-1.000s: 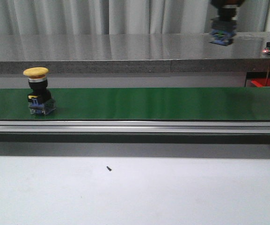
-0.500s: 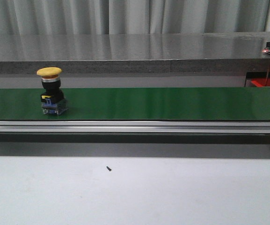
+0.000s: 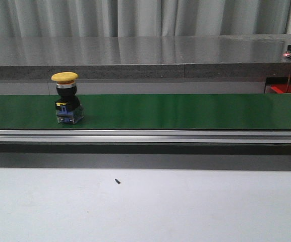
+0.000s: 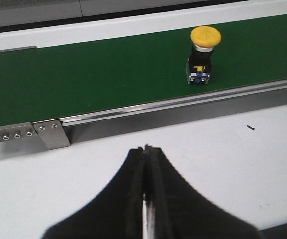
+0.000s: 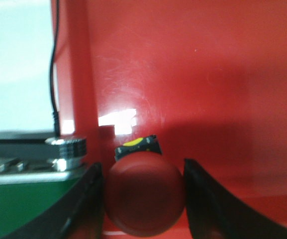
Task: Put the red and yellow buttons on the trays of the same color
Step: 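Place the red button into the red tray with the right gripper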
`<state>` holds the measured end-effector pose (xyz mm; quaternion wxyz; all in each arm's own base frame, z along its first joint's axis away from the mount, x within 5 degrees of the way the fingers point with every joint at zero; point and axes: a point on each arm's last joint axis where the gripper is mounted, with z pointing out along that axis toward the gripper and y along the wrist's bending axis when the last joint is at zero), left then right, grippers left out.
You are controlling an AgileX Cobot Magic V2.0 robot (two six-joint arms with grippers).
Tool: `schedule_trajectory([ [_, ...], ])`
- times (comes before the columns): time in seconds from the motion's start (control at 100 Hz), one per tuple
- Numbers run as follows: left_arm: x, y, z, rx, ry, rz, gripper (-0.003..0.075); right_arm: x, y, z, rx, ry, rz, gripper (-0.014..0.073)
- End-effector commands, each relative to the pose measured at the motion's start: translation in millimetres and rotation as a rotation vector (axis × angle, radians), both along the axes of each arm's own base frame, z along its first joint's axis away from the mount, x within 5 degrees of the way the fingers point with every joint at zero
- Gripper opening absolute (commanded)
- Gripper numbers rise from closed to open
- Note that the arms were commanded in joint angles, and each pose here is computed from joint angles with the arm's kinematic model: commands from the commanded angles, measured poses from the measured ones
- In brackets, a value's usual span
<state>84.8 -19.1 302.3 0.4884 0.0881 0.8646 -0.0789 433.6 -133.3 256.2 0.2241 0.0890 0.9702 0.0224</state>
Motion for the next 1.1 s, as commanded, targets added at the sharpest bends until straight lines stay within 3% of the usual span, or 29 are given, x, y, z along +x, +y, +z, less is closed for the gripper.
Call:
schedule_trajectory([
  [0.0, 3.0, -0.4, 13.9, -0.028, -0.083, 0.012, -0.002, 2.6, -3.1, 20.9, -0.021, -0.104, -0.018, 0.016],
  [0.29, 3.0, -0.4, 13.9, -0.028, -0.083, 0.012, -0.002, 8.7, -5.1, -3.6, 0.001, -0.042, -0.016, 0.0193],
  [0.51, 3.0, -0.4, 13.9, -0.028, -0.083, 0.012, -0.002, 5.8, -3.8, -3.6, 0.012, -0.013, -0.01, 0.0459],
  [1.09, 3.0, -0.4, 13.9, -0.028, -0.083, 0.012, -0.002, -31.4, 13.0, 69.0, 0.017, -0.136, -0.005, 0.0463],
])
